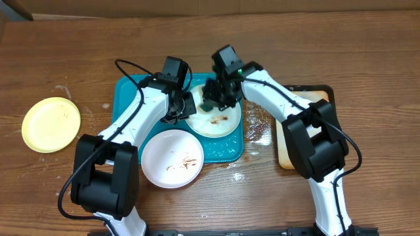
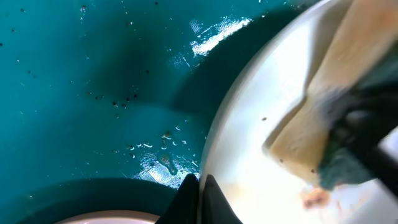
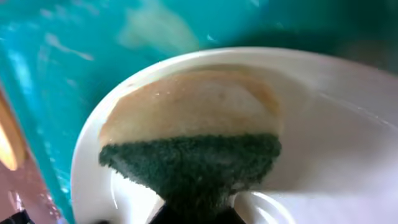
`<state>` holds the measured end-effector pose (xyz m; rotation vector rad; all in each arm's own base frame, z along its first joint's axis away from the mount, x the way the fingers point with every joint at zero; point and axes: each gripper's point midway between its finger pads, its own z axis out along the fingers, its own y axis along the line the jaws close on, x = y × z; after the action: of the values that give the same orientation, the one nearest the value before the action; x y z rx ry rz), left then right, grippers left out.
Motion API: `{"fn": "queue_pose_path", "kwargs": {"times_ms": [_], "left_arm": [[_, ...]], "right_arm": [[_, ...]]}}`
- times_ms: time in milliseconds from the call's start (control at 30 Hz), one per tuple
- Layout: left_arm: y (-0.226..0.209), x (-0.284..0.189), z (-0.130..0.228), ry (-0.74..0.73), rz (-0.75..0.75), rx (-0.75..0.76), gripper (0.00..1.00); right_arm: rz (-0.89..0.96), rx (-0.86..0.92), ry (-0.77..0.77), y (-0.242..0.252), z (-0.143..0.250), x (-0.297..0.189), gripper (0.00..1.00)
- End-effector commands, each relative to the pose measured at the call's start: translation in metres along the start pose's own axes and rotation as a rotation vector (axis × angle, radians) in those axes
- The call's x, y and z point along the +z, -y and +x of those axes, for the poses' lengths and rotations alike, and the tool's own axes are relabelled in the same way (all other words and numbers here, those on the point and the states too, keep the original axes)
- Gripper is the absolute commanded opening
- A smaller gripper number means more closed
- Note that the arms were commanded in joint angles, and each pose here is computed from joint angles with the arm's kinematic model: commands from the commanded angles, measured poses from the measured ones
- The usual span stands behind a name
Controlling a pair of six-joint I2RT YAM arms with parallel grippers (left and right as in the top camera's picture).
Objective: Clean dirty plates on tray and stack at the side
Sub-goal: 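Scrub the white plate with the sponge while the left gripper holds it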
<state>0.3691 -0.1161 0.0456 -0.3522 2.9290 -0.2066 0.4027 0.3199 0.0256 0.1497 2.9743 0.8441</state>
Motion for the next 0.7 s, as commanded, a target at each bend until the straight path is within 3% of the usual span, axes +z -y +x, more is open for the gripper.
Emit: {"fn": "queue_pose_path", "kwargs": {"times_ms": [0,400,667], "left_arm": [[0.0,-0.001,-0.003,0.009,0.007,-0.023,0.04],[-0.049,0.048,-0.005,-0.067,-0.118,-0.12,0.04],[-0.056,0.059,-0.007,-0.088,-0.099,-0.151,0.04]], "right_arm": [[0.019,0.0,-0.02,0.002,0.016,0.005,0.04],[0.168,-0.018,-0.112,0.021,0.055,0.009,0.04],[0.275,-0.002,-0.068,0.043,0.047,0.004,0.04]]}}
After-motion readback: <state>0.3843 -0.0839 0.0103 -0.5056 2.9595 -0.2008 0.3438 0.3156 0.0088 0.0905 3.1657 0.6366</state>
